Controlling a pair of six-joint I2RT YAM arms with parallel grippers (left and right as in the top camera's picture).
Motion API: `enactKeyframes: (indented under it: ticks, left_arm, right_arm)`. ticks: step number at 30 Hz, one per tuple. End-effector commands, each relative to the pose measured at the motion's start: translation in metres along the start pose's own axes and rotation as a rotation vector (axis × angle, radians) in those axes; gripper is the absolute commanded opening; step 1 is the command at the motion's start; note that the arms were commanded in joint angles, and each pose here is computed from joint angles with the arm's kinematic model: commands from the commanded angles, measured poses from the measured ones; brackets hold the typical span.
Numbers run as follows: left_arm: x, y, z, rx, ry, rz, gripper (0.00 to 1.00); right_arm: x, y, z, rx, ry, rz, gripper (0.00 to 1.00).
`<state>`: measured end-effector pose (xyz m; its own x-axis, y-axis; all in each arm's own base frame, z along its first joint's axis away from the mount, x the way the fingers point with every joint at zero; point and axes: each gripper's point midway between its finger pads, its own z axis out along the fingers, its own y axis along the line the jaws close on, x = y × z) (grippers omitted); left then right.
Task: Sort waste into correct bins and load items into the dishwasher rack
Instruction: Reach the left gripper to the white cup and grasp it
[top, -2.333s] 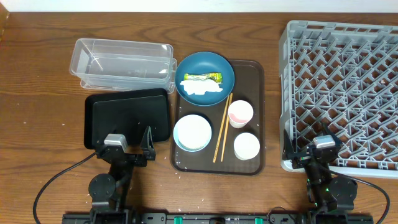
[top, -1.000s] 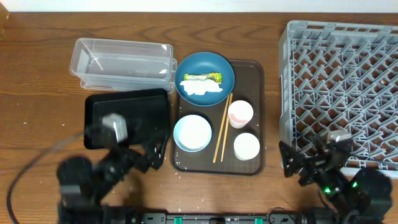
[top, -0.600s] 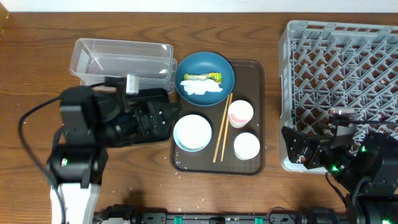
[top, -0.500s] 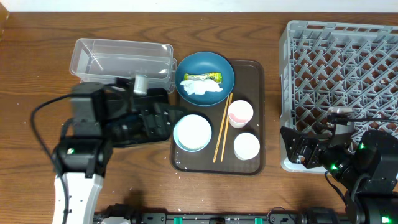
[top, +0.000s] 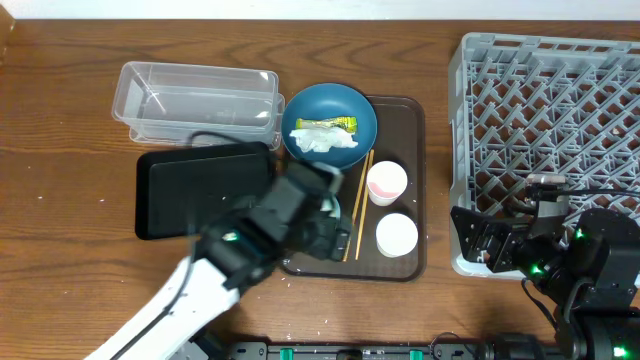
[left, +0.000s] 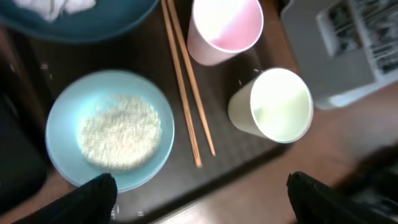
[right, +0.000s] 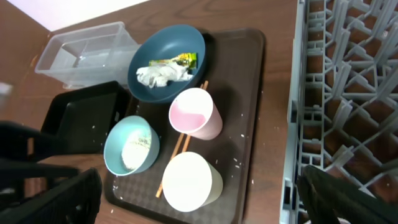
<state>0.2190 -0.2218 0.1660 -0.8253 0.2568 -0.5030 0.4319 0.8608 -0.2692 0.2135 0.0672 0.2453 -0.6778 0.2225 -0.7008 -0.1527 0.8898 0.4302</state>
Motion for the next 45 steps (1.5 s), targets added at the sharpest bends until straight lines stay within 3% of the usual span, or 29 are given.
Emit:
enactKeyframes:
  ticks: [1, 9, 18, 32, 41, 45]
  left_arm:
    - [-0.009, 0.0, 0.02, -0.095, -0.031, 0.022, 0.9]
    - [-0.011, -0.021, 0.073, -0.073, -0.005, 0.062, 0.84]
    - [0.006, -0.017, 0.109, -0.09, 0.083, 0.063, 0.7]
    - [-0.005, -0.039, 0.096, 0.021, 0.045, 0.038, 0.7]
    - [0.023, -0.039, 0.119, -0.012, 0.143, 0.068, 0.7]
    - [0.024, -0.038, 0.121, -0.015, 0.148, 0.067, 0.4]
  right_arm:
    - [0.0, 0.001, -0.001, 0.002, 0.012, 0.015, 0.99]
    - [0.008, -0.002, 0.003, 0.012, 0.053, 0.032, 0.99]
    - [0.009, -0.003, 0.005, 0.016, 0.066, 0.038, 0.99]
    - [0.011, -0.004, 0.005, 0.018, 0.073, 0.042, 0.99]
    - [0.011, -0.008, 0.006, 0.041, 0.075, 0.044, 0.99]
    - [0.012, -0.008, 0.006, 0.042, 0.079, 0.046, 0.99]
